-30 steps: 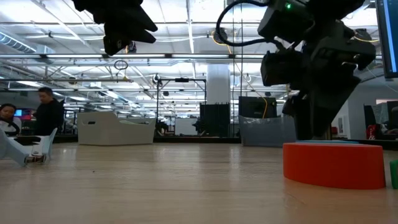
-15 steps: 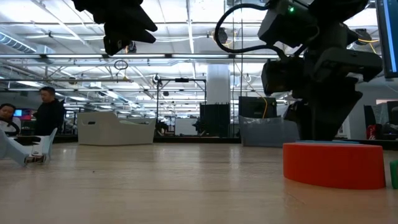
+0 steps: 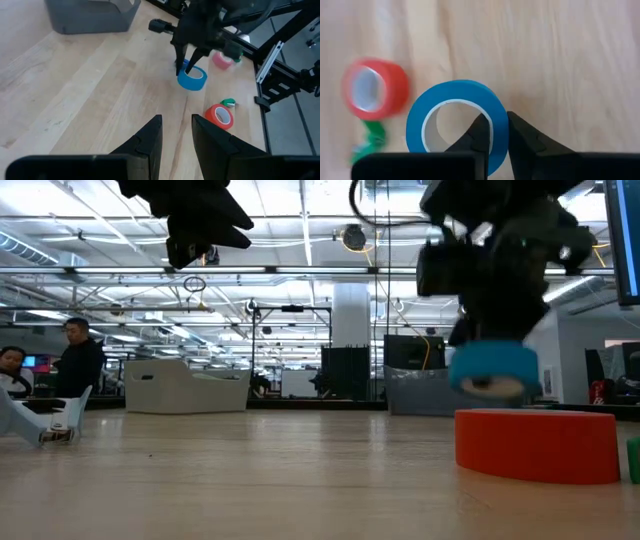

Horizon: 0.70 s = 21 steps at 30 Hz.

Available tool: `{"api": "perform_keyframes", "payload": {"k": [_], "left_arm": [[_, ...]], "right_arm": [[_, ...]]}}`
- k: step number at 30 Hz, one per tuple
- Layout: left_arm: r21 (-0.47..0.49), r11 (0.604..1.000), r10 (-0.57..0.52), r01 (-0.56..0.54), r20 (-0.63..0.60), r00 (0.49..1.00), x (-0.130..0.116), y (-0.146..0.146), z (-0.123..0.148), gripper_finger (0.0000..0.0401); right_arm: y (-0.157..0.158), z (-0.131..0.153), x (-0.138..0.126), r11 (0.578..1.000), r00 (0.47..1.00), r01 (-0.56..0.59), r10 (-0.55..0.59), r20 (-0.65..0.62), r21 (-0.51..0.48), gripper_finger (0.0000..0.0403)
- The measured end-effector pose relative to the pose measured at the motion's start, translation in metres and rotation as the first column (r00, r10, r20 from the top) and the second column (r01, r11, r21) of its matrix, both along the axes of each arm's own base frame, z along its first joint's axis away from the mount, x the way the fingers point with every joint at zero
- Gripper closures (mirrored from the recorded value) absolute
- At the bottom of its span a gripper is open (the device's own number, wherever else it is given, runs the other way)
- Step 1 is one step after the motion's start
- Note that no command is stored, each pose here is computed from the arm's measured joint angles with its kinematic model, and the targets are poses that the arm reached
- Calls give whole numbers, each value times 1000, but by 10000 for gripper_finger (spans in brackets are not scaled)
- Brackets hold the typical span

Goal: Pick and place Stapler, Stapler remover, tape
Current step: Put the blue tape into the white bin

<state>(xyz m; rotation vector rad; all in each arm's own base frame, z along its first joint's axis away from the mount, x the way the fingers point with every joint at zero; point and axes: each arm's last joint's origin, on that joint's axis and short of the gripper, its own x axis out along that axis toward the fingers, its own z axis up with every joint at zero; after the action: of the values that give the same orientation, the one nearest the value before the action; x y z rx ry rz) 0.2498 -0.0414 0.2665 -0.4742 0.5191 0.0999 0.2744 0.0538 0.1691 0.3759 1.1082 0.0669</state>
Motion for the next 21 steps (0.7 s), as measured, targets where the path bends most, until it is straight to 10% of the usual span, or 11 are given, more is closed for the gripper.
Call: {"api": "perform_keyframes", "payload": {"k": [7,21], "left_arm": [[-81,995,-47,54,92,995,5,-3,8,293],[-145,986,-18,86,417,909,31,-1,27,293]], "right_arm": [[-14,54,-5,993,945,114,-106,310,-9,370],[-43,118,12,978,565,205,-155,810,44,370]]}}
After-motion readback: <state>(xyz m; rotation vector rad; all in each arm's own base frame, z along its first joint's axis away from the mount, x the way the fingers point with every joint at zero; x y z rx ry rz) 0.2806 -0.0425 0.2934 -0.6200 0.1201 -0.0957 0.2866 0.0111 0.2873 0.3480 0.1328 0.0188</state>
